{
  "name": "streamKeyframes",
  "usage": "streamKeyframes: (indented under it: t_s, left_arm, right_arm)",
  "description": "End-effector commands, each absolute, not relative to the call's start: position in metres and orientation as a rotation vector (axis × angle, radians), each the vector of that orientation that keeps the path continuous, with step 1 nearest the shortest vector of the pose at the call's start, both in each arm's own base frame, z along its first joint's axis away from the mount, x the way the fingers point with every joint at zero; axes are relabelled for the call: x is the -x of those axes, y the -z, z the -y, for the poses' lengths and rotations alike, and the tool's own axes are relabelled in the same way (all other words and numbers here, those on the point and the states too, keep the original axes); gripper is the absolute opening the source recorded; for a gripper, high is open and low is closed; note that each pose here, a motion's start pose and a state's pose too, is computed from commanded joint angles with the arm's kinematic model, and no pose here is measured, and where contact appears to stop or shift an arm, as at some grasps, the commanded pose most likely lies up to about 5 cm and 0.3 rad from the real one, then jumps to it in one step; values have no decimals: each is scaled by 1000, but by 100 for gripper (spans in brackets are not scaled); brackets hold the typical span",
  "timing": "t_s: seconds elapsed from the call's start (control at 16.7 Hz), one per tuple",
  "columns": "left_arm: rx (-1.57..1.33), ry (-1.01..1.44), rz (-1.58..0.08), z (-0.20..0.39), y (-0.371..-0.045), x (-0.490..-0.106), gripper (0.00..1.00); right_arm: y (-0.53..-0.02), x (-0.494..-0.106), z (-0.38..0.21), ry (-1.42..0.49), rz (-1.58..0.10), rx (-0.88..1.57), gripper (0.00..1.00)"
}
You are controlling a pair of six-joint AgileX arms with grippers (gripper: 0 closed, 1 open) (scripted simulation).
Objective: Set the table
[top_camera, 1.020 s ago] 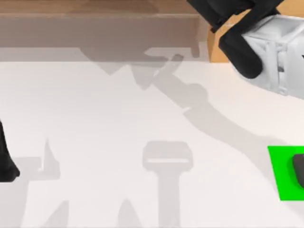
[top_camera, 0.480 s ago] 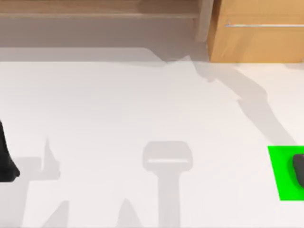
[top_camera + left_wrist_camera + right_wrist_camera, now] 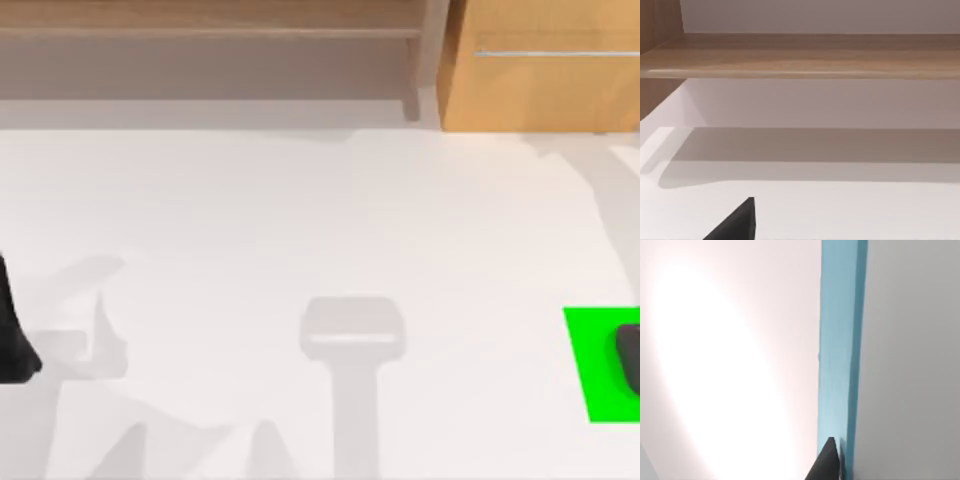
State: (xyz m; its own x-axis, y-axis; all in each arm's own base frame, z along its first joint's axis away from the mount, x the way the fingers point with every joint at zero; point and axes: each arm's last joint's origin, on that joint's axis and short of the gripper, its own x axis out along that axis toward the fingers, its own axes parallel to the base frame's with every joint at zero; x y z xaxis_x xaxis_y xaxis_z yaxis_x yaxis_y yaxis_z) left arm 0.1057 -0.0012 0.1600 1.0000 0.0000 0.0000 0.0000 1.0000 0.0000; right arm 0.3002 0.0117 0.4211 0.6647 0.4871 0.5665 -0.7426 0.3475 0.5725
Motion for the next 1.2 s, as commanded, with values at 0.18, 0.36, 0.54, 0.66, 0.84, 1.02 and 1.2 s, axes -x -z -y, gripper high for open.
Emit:
streamKeyframes:
  t_s: [0.18,0.36,0.54,0.66,0.84,1.02,1.2]
  left_arm:
    - [0,0,0,1,-160,-106,100]
    - [0,0,0,1,-160,-106,100]
    - [0,0,0,1,-160,-106,100]
    - [0,0,0,1,-160,-106,100]
    - [0,0,0,1,-160,-106,100]
    - [0,0,0,1,-160,-106,100]
    - [0,0,0,1,-160,-106,100]
  right_arm:
    - [-388,-305,42,-601,275,-972,0]
    - [-328,-300,101,-312,182,-1097,0]
    - [-259,-282,149,-23,69,-1265,0]
    - [-221,-273,167,122,-3,-1373,0]
    - [-179,-277,182,255,-95,-1497,0]
    - [-160,-306,182,262,-157,-1547,0]
    - [-154,-335,177,232,-184,-1557,0]
